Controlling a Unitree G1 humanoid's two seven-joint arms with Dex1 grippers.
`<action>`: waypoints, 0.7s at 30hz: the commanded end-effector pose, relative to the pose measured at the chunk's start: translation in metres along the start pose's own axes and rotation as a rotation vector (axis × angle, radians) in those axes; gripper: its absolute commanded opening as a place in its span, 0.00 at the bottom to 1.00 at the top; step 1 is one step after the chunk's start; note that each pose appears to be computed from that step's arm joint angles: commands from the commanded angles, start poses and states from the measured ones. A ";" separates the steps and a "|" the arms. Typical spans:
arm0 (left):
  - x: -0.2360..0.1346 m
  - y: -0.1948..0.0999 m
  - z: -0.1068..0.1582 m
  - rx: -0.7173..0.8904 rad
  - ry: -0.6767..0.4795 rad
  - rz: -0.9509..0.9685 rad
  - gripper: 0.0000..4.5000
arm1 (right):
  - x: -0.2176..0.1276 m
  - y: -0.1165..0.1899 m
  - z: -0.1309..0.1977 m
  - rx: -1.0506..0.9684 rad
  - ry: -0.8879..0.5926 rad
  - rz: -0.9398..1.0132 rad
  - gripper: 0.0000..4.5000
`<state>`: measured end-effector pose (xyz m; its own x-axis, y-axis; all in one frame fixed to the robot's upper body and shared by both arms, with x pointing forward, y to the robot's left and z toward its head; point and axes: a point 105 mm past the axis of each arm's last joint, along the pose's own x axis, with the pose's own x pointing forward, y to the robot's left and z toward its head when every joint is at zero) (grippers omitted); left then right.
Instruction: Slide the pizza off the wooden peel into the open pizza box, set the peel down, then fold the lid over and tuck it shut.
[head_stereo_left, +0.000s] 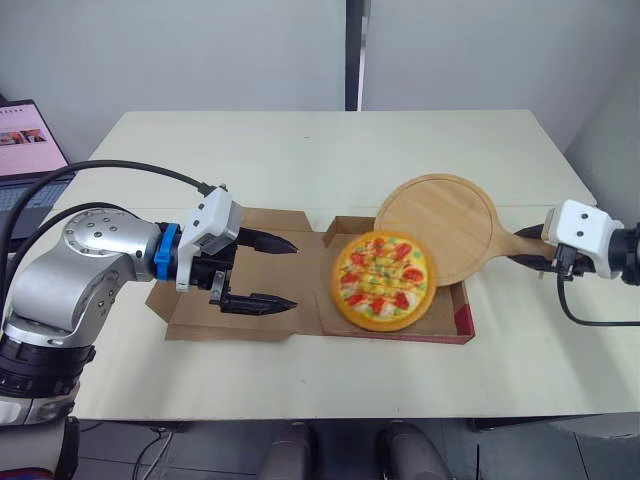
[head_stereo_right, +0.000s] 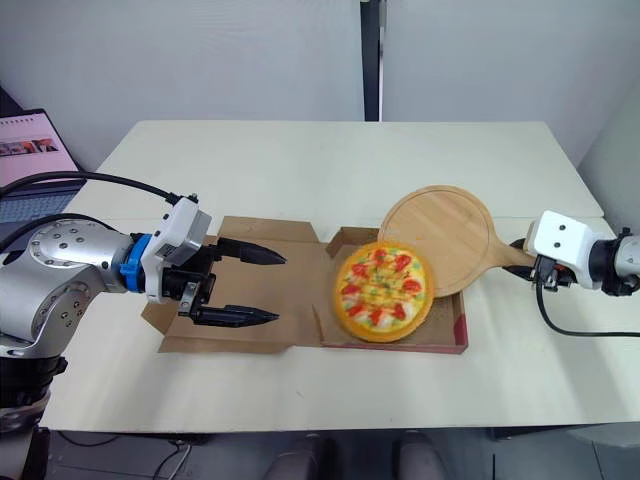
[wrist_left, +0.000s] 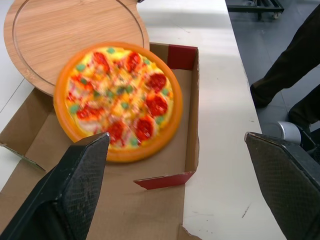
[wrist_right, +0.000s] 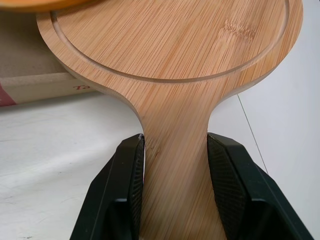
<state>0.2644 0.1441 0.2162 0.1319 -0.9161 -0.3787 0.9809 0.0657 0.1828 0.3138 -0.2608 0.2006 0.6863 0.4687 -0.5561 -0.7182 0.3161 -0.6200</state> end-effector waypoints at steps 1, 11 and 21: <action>0.001 -0.003 0.006 0.045 0.004 -0.008 1.00 | -0.021 -0.026 0.012 -0.099 0.004 -0.117 0.36; 0.005 -0.003 0.009 0.052 -0.013 -0.017 1.00 | -0.059 -0.065 -0.004 -0.091 0.081 -0.300 0.36; 0.016 -0.005 0.030 0.041 -0.117 -0.048 1.00 | -0.094 -0.024 -0.060 0.328 0.068 -0.449 0.36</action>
<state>0.2629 0.1250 0.2233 0.0821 -0.9462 -0.3129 0.9852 0.0297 0.1688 0.2841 -0.3564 0.2089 0.8761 0.2052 -0.4363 -0.4517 0.6659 -0.5937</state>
